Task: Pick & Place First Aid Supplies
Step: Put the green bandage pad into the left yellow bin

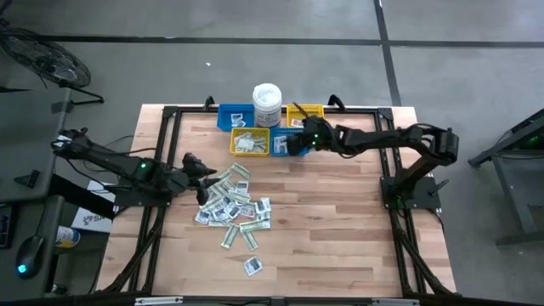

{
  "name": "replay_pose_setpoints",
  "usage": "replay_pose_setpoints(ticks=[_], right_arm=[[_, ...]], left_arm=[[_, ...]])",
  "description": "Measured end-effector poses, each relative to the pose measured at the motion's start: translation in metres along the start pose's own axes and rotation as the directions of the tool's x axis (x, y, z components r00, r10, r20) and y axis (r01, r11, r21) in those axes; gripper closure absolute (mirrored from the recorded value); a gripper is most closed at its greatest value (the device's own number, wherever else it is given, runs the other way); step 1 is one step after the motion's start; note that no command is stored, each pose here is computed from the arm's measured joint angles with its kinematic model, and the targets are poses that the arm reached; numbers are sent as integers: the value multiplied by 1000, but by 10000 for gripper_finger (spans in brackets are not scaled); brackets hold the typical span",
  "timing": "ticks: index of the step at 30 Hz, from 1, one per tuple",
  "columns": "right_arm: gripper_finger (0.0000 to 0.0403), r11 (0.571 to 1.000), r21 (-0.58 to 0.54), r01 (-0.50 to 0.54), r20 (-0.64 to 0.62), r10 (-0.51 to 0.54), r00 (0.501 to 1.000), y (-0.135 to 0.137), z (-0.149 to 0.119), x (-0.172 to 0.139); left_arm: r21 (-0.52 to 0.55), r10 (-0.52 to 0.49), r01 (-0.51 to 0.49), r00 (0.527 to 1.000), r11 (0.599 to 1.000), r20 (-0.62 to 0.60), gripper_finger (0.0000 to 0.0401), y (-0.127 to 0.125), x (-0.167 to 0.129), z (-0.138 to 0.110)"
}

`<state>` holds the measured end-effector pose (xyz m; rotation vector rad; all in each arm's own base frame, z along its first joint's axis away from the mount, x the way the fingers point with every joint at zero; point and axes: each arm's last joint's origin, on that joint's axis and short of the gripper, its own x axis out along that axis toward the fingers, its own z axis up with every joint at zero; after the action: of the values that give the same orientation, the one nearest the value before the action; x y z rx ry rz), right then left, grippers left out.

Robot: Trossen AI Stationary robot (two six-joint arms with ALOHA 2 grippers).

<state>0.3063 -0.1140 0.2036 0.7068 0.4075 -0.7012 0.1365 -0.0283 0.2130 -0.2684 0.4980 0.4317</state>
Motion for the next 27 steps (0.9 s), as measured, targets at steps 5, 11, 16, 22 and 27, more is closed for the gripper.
replay_pose_setpoints(ticks=[5, 11, 16, 22, 27], right_arm=[[293, 998, -22, -57, -21, 56, 998, 4, 7, -16], [293, 996, -25, -83, -19, 82, 996, 6, 14, -36], [293, 991, -61, -118, 2, 119, 993, 9, 20, -49], [293, 983, -115, -142, 23, 146, 989, 11, 25, -59], [293, 970, -165, -177, -4, 179, 984, 12, 25, -60]], left_arm=[[65, 42, -34, 993, 997, -112, 252, 6, 22, -1], [-37, 93, -103, 973, 994, -210, 252, 26, 43, 3], [-194, 53, -122, 944, 973, -325, 252, 46, 60, 3], [-336, 2, -119, 944, 934, -329, 252, 60, 81, 8], [-210, -8, -64, 946, 976, -323, 252, 59, 94, 7]])
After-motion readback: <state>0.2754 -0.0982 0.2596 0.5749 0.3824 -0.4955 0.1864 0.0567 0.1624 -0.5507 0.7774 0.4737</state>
